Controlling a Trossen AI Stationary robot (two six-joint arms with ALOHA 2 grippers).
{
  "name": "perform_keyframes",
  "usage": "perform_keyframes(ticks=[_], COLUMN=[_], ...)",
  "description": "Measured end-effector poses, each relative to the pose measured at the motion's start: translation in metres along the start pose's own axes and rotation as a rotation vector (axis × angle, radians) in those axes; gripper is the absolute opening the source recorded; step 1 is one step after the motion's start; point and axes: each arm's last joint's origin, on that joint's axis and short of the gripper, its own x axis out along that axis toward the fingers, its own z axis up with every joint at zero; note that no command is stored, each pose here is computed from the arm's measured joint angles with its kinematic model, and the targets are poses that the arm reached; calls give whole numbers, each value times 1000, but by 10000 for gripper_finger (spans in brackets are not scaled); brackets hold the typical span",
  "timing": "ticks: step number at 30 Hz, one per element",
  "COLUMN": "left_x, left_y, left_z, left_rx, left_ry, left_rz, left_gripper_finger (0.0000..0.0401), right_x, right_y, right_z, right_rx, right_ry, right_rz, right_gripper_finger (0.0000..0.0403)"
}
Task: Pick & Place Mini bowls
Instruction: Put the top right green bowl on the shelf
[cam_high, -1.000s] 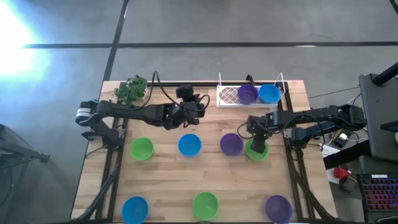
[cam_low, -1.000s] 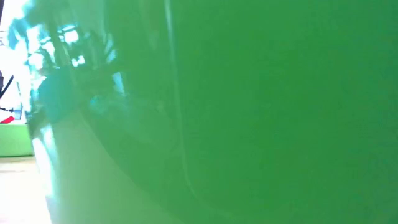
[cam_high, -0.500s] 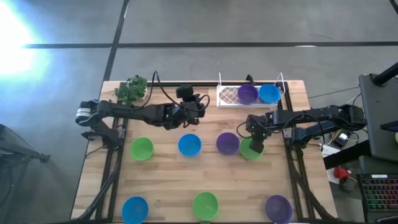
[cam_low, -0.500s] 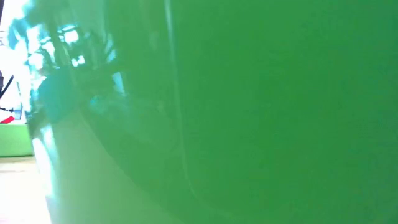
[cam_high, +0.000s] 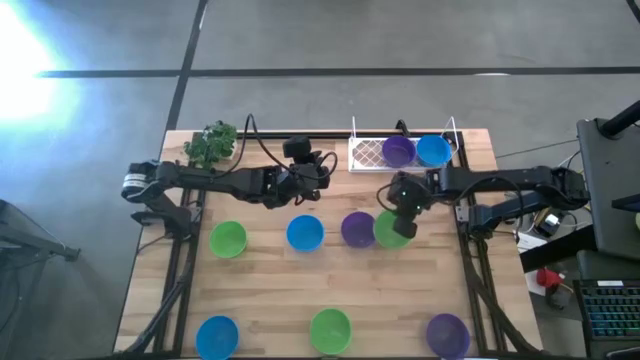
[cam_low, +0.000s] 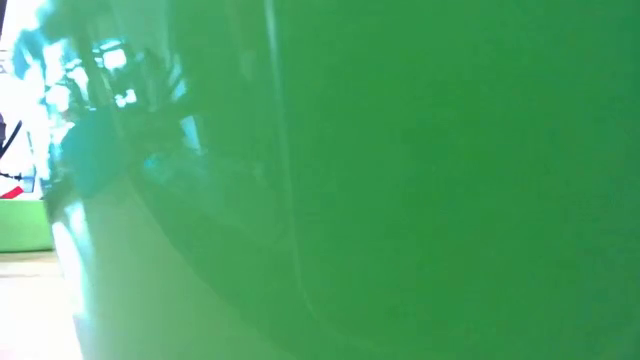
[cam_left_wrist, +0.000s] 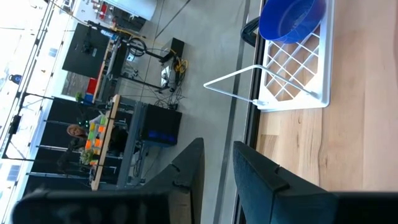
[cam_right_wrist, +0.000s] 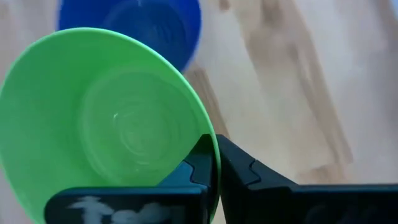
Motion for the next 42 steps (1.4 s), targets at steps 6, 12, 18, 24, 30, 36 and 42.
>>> perform_keyframes(ticks=[6,12,18,24,30,36,42], left_x=[0,0,0,0,0,0,0], left_y=[0,0,0,0,0,0,0], left_z=[0,0,0,0,0,0,0], left_rx=[0,1,1,1,0,0,0], left_ry=[0,0,0,0,0,0,0], left_rz=[0,0,0,0,0,0,0], left_gripper_finger=[85,85,85,85,85,85,85], right_x=[-22,-40,-52,-57,-57,-40,-20], right_y=[-10,-35,-70,-102,-125,-144,-162], right_z=[19,35,43,44,45,58,81], right_rx=[40,131,223,290,345,371,342], right_ry=[-78,-150,-224,-308,-369,-353,-281], right_rz=[-102,-152,-219,-288,-338,-358,-371], right_gripper_finger=[8,8,8,8,8,8,8])
